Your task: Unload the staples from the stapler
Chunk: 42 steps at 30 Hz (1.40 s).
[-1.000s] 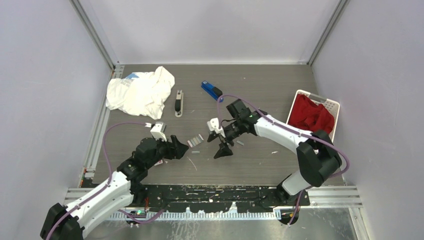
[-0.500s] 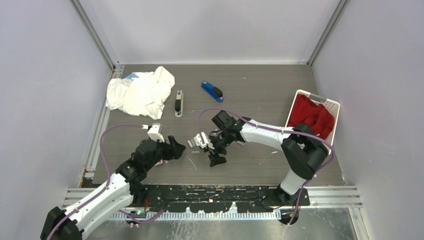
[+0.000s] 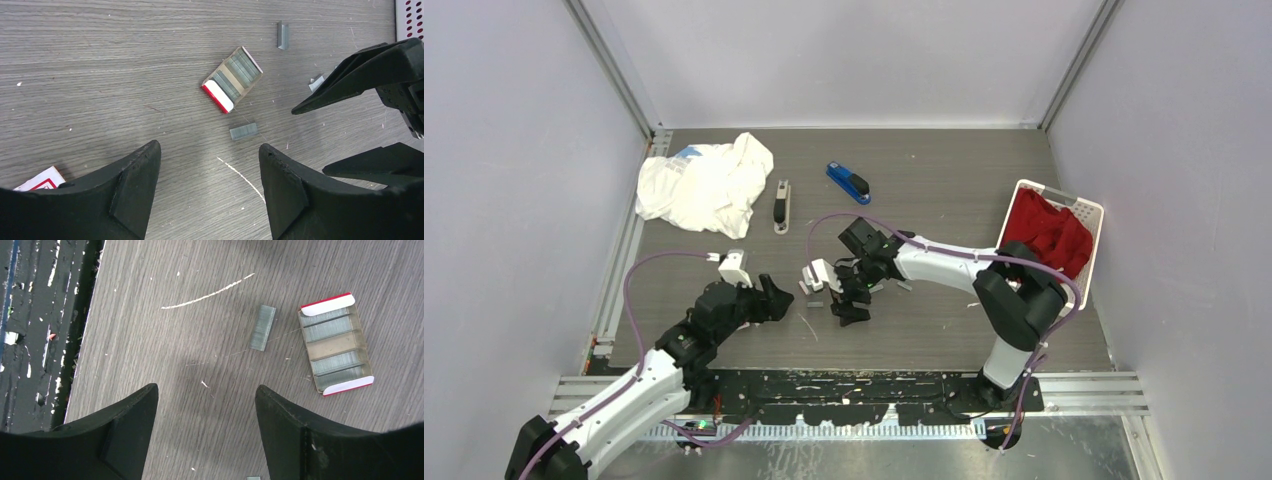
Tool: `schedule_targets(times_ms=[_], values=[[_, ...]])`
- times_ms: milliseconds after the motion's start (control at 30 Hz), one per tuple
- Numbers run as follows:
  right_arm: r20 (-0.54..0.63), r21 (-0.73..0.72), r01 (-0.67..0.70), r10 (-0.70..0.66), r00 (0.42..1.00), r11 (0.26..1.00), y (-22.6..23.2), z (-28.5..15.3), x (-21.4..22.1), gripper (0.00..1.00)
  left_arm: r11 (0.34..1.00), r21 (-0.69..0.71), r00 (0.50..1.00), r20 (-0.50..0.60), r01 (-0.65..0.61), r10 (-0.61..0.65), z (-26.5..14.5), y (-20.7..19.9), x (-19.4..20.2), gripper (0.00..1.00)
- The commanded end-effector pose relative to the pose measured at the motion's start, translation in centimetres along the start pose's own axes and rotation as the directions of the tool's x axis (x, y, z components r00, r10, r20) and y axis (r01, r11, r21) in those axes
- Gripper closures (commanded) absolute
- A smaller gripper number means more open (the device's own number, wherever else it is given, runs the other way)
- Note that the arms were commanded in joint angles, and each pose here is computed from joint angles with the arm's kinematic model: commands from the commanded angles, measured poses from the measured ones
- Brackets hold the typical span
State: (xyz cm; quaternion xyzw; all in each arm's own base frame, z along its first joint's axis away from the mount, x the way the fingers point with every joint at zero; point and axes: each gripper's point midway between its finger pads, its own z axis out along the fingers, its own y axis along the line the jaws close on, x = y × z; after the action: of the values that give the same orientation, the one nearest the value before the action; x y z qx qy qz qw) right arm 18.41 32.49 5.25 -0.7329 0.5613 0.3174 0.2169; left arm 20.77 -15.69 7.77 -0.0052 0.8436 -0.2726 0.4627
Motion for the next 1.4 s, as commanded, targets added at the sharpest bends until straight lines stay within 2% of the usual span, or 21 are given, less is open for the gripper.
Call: schedule_targets(times_ms=[0, 767, 1067, 1367], values=[[0.011, 0.035, 0.022, -0.022, 1.000, 0.999, -1.3, 0.0, -1.3, 0.24, 1.000, 0.006, 0.999, 0.043, 0.003, -0.003, 0.1, -0.2, -1.0, 0.28], [-0.057, 0.107, -0.021, 0.027, 0.998, 0.994, -3.1, 1.9, -1.1, 0.25, 1.000, 0.009, 0.997, 0.069, 0.021, -0.022, -0.3, -0.2, -1.4, 0.29], [-0.095, 0.161, -0.063, 0.079, 0.992, 0.985, -4.4, 3.4, -1.5, 0.36, 0.999, -0.026, 0.994, 0.102, 0.031, -0.029, -1.1, 0.4, -2.1, 0.32], [-0.123, 0.180, -0.060, 0.083, 0.989, 0.982, -4.6, 4.3, -1.7, 0.46, 0.996, -0.075, 0.987, 0.156, 0.051, -0.039, -2.6, 1.2, -3.2, 0.42]])
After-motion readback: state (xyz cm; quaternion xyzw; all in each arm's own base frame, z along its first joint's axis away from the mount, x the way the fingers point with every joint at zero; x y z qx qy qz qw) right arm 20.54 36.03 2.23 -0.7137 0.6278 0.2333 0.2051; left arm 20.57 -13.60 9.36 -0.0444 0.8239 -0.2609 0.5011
